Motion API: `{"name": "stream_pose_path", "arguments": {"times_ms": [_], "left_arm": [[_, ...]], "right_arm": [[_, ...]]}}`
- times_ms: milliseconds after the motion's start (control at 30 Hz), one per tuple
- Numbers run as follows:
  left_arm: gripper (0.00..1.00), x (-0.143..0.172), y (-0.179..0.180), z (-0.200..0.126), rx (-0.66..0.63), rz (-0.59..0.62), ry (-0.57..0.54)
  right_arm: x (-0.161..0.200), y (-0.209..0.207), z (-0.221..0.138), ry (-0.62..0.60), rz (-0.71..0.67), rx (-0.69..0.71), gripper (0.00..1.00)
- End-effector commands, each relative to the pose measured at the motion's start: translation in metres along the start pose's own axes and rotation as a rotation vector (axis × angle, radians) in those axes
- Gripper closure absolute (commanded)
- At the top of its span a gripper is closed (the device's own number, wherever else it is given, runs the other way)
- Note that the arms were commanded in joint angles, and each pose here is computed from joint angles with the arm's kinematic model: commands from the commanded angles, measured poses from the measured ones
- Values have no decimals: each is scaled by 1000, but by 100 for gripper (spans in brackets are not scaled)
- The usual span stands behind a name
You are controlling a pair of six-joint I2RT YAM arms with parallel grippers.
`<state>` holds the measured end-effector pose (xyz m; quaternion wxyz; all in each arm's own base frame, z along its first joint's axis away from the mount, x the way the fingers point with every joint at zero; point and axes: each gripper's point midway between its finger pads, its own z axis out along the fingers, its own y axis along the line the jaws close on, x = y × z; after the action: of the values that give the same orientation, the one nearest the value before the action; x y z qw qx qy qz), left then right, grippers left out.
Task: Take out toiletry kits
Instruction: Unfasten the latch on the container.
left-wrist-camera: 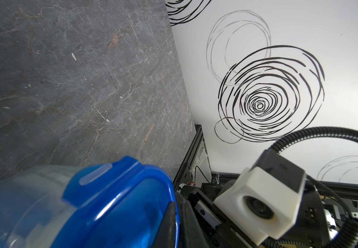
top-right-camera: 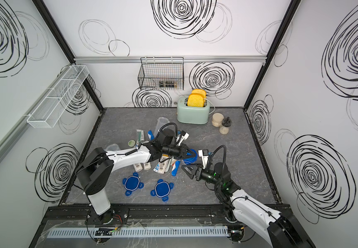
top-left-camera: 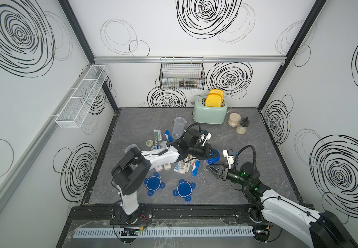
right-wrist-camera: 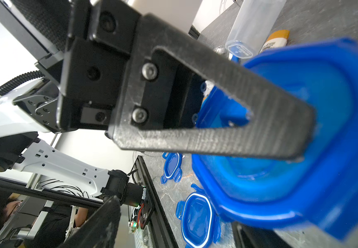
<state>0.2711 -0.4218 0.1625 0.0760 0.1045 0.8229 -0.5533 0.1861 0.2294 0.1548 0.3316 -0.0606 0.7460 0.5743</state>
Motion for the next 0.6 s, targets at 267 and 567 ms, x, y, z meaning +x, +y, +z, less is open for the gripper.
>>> {"name": "stream_pose_path", "arguments": {"times_ms": [267, 567], "left_arm": [[87, 17, 33, 8, -78, -74, 29], [88, 22, 39, 11, -81, -84, 31]], "right_arm": [[-17, 44, -4, -74, -177, -182, 16], [-16, 63, -9, -70, -247, -261, 16]]}}
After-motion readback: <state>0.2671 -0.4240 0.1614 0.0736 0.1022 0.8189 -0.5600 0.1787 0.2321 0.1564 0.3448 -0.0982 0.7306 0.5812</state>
